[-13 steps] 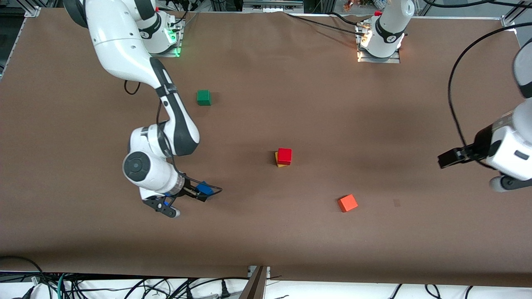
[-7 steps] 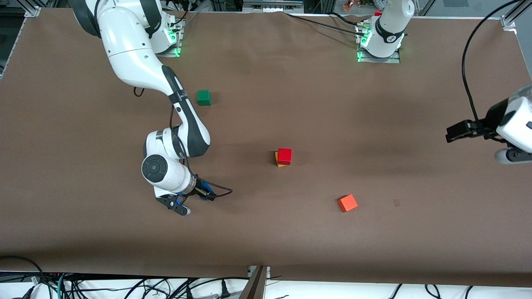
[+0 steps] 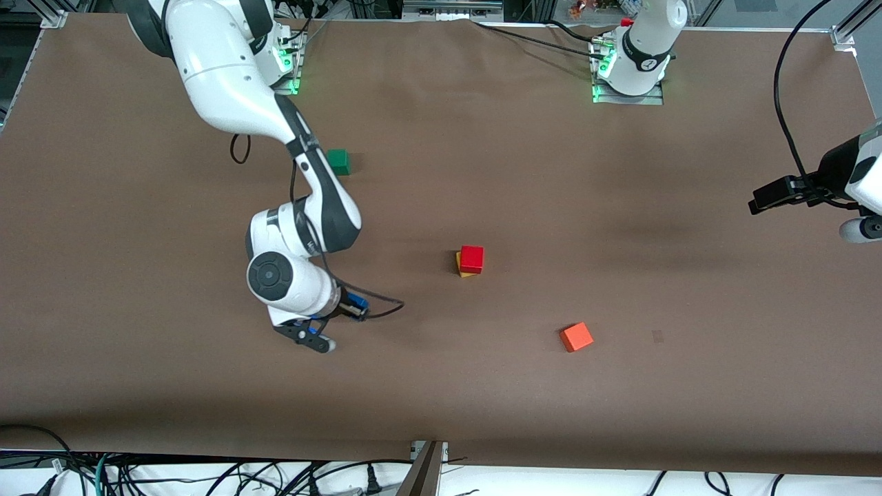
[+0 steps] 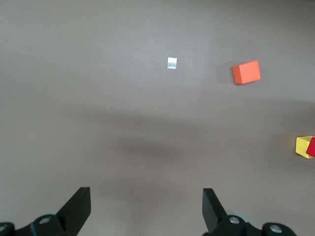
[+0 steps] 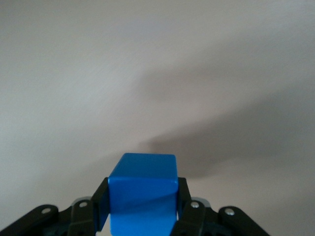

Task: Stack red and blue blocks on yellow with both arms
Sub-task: 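Grasp the blue cube with the right gripper while the left gripper withdraws, then carry the blue cube with the right gripper onto the red cube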

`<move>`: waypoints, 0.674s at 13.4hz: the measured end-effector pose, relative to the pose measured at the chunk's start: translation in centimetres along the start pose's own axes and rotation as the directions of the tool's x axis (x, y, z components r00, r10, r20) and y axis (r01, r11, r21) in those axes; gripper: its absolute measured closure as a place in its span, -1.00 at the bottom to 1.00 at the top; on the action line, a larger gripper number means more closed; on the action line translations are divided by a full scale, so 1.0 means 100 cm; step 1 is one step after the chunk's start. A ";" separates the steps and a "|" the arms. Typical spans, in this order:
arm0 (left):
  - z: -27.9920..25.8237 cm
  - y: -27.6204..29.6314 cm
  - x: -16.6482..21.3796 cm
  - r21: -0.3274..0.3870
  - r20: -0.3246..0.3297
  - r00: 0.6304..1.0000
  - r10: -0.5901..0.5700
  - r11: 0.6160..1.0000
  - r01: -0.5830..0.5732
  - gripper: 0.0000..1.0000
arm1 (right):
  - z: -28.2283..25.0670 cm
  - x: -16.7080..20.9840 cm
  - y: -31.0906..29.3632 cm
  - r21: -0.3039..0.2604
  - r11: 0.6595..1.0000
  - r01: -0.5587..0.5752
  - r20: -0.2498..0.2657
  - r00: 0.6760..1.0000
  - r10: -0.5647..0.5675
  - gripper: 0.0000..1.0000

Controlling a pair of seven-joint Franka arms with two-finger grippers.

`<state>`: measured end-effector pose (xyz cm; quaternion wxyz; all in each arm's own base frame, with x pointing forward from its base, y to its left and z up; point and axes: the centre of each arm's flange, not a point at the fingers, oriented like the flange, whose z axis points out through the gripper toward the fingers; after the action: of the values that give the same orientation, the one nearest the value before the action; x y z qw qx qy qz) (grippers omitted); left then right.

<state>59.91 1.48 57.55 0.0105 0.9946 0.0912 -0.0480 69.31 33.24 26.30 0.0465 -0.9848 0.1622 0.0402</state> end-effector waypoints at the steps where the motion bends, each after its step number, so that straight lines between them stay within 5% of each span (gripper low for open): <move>1: 0.001 -0.001 0.001 0.000 0.001 1.000 -0.001 1.000 0.001 -1.00 | -0.016 -0.019 -0.019 -0.006 0.999 0.054 0.011 0.999 -0.054 -0.11; 5: 0.000 0.000 0.001 -0.002 -0.010 1.000 -0.001 1.000 0.001 -1.00 | -0.069 -0.105 -0.092 0.024 0.966 0.256 0.022 0.966 -0.256 -0.11; 9: -0.003 0.006 0.001 -0.002 -0.019 1.000 0.011 1.000 -0.011 -1.00 | -0.064 -0.167 -0.143 0.059 0.932 0.357 -0.027 0.934 -0.356 -0.11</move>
<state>60.10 0.89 57.83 0.0108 0.9955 0.0859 -0.0383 58.59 51.30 35.39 0.0829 -0.9962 -0.0176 0.0183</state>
